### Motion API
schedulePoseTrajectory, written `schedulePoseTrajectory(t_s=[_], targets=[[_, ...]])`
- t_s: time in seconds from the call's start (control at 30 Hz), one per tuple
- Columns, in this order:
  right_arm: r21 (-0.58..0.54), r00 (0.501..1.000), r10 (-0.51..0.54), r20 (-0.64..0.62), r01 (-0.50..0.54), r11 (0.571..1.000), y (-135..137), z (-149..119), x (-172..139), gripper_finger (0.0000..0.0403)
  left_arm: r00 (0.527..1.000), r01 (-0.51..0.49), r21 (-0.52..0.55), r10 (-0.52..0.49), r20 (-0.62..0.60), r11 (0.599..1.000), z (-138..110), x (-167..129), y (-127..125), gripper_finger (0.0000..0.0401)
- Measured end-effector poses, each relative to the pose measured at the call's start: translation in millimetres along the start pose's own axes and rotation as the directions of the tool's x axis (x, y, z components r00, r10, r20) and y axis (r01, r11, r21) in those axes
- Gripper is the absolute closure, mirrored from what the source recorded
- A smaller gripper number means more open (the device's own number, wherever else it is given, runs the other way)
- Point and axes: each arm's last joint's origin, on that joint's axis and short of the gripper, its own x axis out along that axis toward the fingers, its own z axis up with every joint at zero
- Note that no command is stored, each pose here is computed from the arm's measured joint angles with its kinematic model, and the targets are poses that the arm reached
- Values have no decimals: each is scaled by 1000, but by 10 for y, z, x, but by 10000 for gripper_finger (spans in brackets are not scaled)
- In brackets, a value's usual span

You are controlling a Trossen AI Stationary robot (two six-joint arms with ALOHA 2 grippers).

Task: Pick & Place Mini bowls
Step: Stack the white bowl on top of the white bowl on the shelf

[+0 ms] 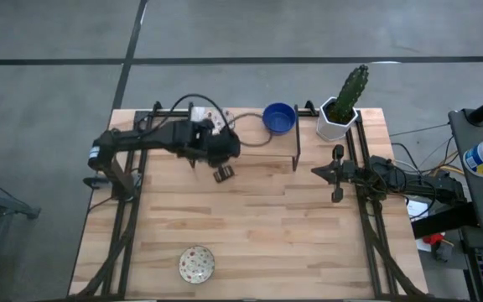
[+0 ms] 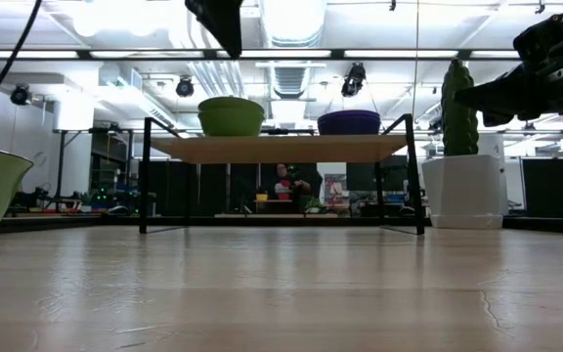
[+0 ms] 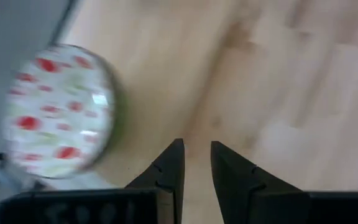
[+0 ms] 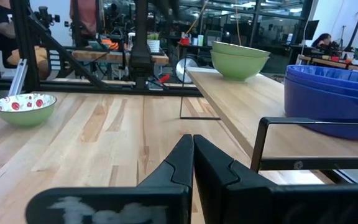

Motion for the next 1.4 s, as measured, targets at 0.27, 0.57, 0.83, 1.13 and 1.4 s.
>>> schedulePoseTrajectory(t_s=[0.27, 0.57, 0.83, 1.13, 1.4], targets=[[0, 1000, 0, 0, 0, 1000, 0, 0, 0, 394, 986, 166, 70, -166, -5, 984, -219, -241, -557, 328], [0, 1000, 0, 0, 0, 1000, 0, 0, 0, 394, 943, 330, 151, -333, -5, 932, -612, -595, -1210, 328], [2, 1000, 0, 1, 0, 1000, 0, 1, 0, 394, 867, 492, 73, -496, 50, 867, -953, -880, -1682, 328], [2, 1000, 0, 1, 0, 1000, 0, 1, 0, 394, 802, 588, 79, -593, 68, 805, -1317, -808, -2079, 328], [0, 1000, 0, 1, 0, 1000, 0, 1, 0, 394, 810, 586, 41, -586, -3, 810, -1683, -515, -2262, 328]])
